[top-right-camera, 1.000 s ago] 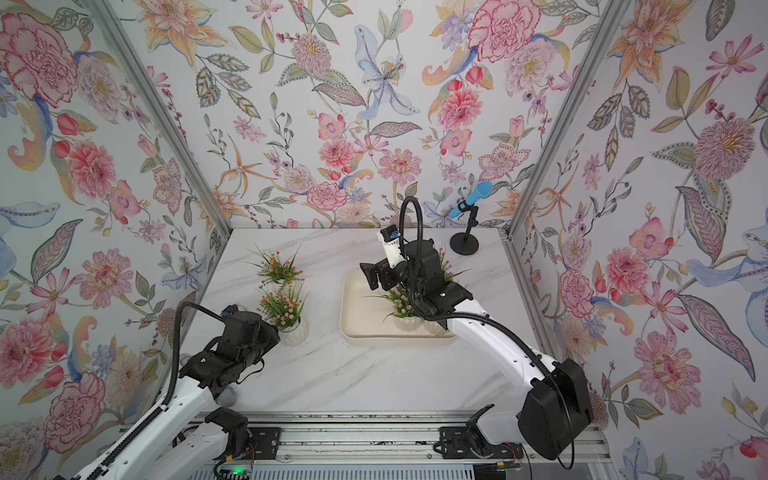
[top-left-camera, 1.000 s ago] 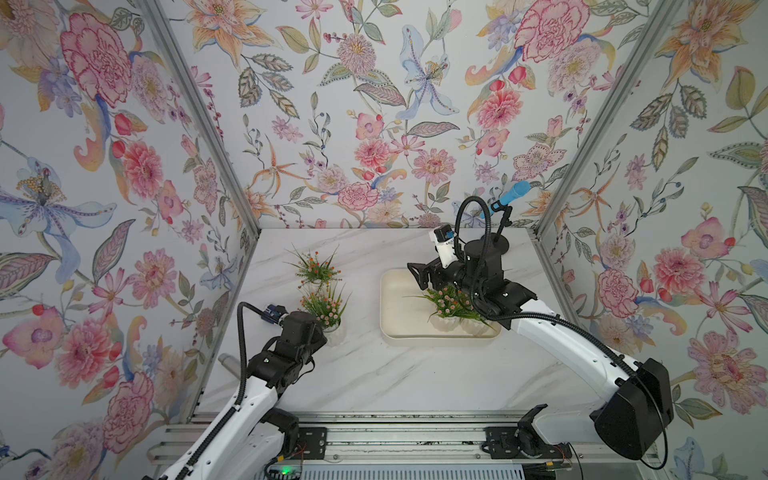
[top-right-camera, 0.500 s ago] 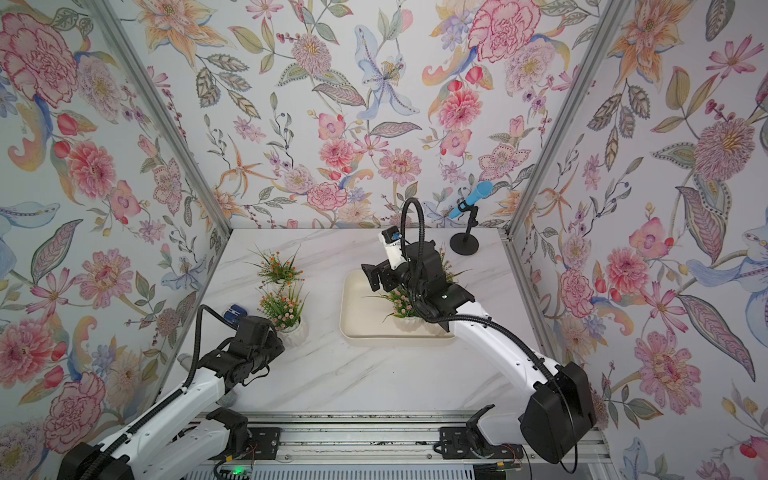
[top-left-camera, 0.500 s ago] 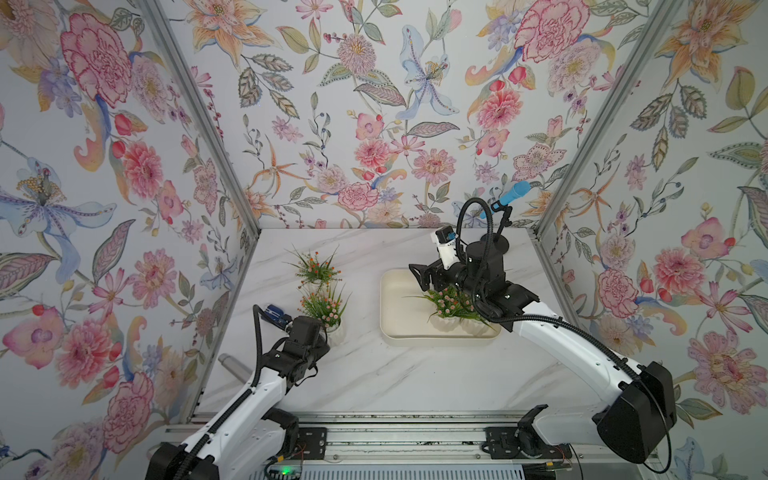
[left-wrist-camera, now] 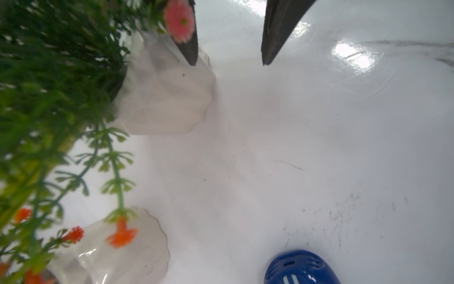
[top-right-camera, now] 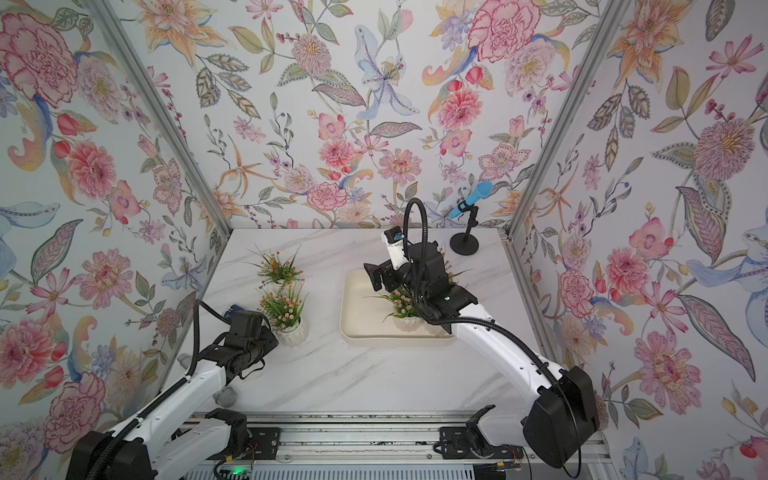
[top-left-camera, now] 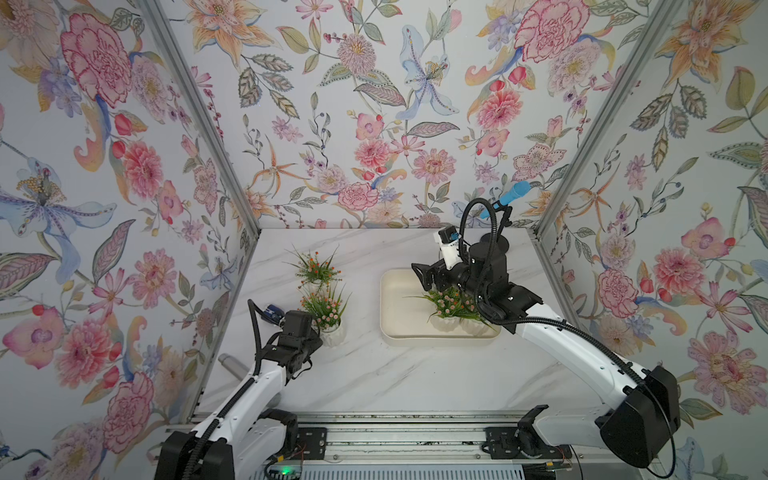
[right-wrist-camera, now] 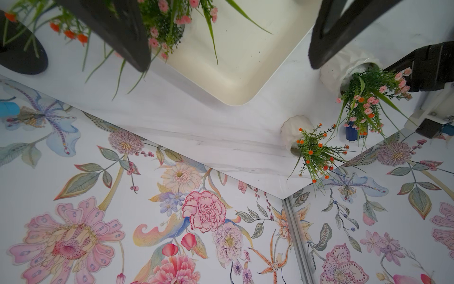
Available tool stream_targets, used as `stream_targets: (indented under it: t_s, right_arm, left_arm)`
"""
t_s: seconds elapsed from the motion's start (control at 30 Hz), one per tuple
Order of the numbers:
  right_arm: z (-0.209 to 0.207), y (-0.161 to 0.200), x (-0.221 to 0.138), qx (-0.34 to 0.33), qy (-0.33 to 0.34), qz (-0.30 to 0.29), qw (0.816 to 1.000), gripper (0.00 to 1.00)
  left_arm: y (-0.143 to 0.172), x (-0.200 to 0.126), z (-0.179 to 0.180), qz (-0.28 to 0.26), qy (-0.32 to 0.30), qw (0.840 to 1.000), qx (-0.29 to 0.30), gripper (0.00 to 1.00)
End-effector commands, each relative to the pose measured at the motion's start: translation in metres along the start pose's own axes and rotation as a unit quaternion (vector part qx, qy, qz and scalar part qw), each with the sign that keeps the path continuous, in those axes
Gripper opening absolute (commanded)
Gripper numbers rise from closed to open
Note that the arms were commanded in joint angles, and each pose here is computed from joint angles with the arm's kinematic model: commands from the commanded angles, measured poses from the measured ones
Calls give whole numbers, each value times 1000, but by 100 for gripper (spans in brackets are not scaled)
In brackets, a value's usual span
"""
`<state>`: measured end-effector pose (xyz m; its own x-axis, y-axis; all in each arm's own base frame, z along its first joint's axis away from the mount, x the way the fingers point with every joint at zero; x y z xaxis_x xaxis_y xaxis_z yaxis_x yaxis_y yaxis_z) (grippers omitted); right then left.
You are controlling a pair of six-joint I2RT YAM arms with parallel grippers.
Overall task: Put the potted gypsophila into the storage box
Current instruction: Pick up the baby's breath potted plant from the center of the board.
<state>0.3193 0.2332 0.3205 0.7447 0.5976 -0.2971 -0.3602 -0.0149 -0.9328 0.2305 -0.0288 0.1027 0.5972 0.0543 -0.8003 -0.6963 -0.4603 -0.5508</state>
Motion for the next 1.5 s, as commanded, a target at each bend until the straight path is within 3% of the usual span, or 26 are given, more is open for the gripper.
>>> stream_targets:
  t_s: [0.0, 0.57, 1.0, 1.47]
  right_arm:
    - [-4, -5, -2, -8, 9, -8, 1000, 100]
    - [-9, -6, 0, -7, 17, -8, 1000, 100]
    - [-10, -5, 4, -7, 19, -4, 1000, 100]
    - [-7, -4, 6, -6, 5, -1, 1000, 100]
  left_arm:
    - [-17, -1, -8, -27, 20, 999, 0, 47]
    - [-45, -4, -28, -51, 44, 998, 10, 47]
    - [-32, 7, -29, -20, 53, 998, 18, 45]
    - [-24, 20, -28, 14, 38, 998, 40, 35]
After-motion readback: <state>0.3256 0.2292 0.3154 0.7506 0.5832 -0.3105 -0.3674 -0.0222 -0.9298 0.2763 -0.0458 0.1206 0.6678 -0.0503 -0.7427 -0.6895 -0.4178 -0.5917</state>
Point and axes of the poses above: each gripper's point midway between its finger pads, its own x axis out along the fingers, its own z axis along the line the jaws close on, y = z × x, the point moved 5 cm from there along -x, back along the fingers, and after that the axes turned 11 degrees about x, right-handed, at the moved point
